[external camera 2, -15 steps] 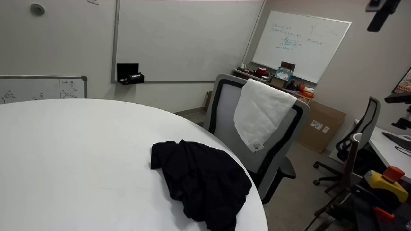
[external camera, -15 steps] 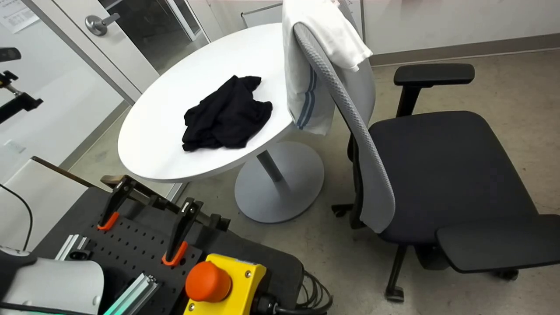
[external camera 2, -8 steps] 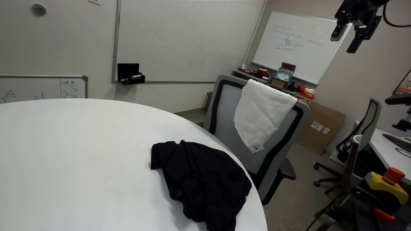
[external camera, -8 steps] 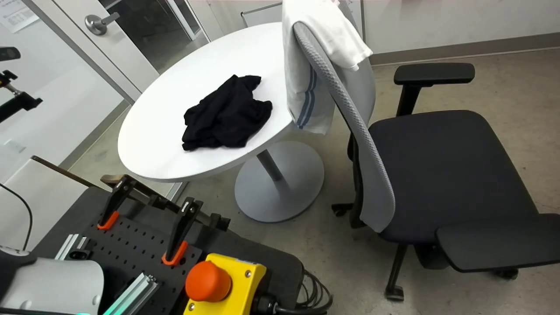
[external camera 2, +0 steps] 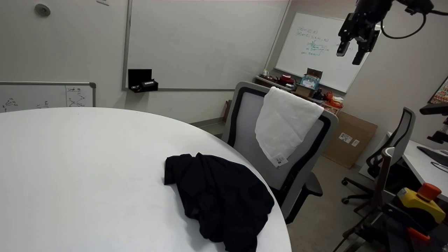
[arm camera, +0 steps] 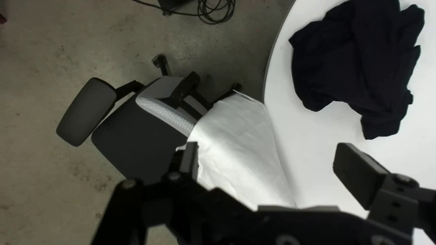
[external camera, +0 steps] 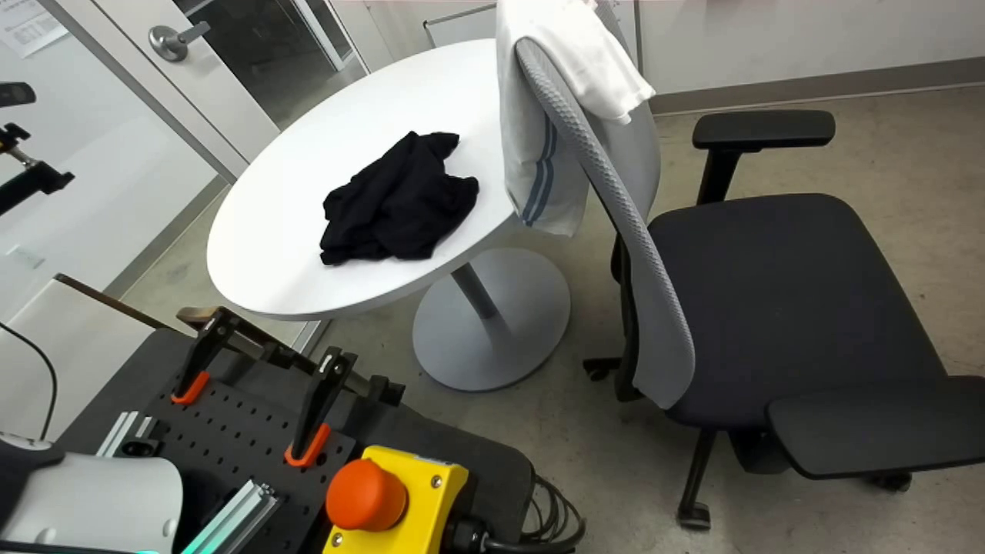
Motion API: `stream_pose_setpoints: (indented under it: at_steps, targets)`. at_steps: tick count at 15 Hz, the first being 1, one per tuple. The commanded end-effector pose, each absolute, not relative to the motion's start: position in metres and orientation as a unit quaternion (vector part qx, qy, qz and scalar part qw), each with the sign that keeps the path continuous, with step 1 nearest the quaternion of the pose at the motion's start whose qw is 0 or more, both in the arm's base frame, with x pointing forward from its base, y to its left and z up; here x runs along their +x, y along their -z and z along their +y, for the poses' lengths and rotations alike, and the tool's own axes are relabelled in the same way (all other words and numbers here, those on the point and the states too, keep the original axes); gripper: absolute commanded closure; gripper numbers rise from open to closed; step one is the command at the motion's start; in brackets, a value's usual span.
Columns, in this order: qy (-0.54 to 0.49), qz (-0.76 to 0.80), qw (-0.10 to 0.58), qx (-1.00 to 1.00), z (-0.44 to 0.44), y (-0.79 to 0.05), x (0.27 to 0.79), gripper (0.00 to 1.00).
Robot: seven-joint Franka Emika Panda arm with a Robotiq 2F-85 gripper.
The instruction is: Remove the towel from the backrest of the grey chair and place it on the table
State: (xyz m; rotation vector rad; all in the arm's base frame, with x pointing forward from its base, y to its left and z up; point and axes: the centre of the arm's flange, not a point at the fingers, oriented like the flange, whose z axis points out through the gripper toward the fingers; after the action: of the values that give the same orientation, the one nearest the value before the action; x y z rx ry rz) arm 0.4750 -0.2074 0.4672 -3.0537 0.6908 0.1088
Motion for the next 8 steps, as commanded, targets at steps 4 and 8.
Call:
stream_pose_setpoints:
  at_steps: [4, 8]
  targets:
    - [-0.093, 0.144, -0.067, -0.983, -0.225, -0.427, 0.537, 0.00]
    - [-0.118, 0.110, -0.108, -0.981, -0.217, -0.378, 0.553, 0.00]
